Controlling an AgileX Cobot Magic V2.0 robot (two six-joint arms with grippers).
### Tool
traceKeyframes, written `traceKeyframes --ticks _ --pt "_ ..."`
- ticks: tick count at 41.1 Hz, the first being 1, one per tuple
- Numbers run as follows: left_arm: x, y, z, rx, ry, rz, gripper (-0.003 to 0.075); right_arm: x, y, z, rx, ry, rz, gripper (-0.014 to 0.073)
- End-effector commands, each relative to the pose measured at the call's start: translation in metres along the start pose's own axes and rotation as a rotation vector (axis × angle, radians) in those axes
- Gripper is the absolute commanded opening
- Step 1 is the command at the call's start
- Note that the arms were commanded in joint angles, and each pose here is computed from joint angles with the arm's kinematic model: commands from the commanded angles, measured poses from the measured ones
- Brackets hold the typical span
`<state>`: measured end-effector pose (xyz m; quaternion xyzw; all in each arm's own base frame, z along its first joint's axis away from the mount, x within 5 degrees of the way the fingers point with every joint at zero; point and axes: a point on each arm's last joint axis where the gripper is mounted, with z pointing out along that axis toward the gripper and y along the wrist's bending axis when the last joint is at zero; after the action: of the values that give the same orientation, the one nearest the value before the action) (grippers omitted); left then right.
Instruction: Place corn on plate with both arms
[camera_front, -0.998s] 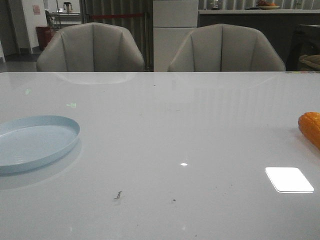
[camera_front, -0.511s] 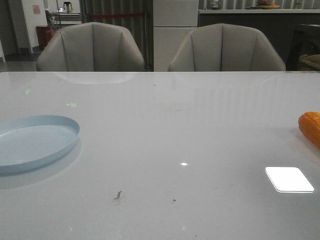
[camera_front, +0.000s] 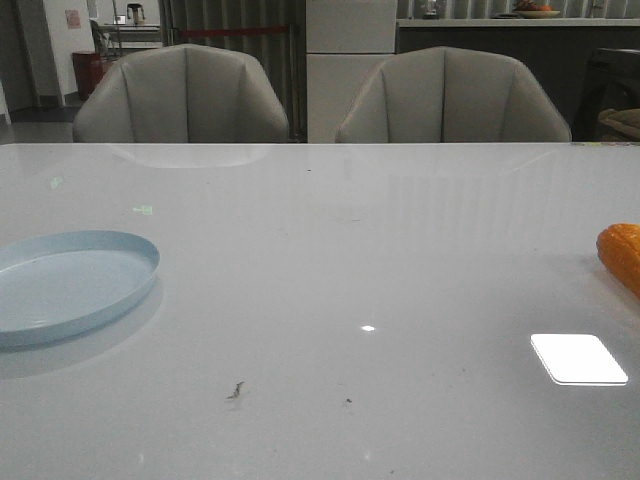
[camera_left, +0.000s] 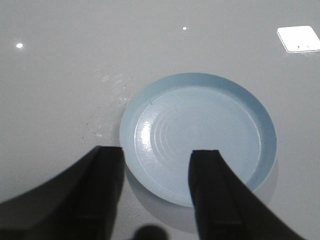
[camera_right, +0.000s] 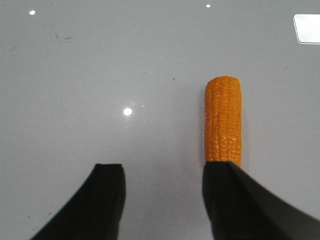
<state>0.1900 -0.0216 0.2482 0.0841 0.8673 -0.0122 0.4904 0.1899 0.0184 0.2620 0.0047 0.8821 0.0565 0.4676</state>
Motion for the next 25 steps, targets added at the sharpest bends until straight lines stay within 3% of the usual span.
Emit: traceKeyframes --ticks 1,7,16,25 --pt "-0.02 0.003 -0.002 -0.017 -0.12 -0.035 0.0512 -0.019 0.0 -0.006 -0.001 -0.122 0.004 0.054" --pt "-0.022 0.006 0.007 -0.018 -0.072 -0.132 0.0512 -0.019 0.0 -0.006 -0.001 -0.121 0.004 0.054" --pt "-0.036 0.019 0.034 -0.014 0.149 -0.174 0.0512 -0.019 0.0 -0.006 -0.001 -0.121 0.004 0.054" --pt "-0.059 0.042 0.071 -0.026 0.285 -0.225 0.0481 -0.019 0.0 -0.006 -0.001 -0.121 0.004 0.054"
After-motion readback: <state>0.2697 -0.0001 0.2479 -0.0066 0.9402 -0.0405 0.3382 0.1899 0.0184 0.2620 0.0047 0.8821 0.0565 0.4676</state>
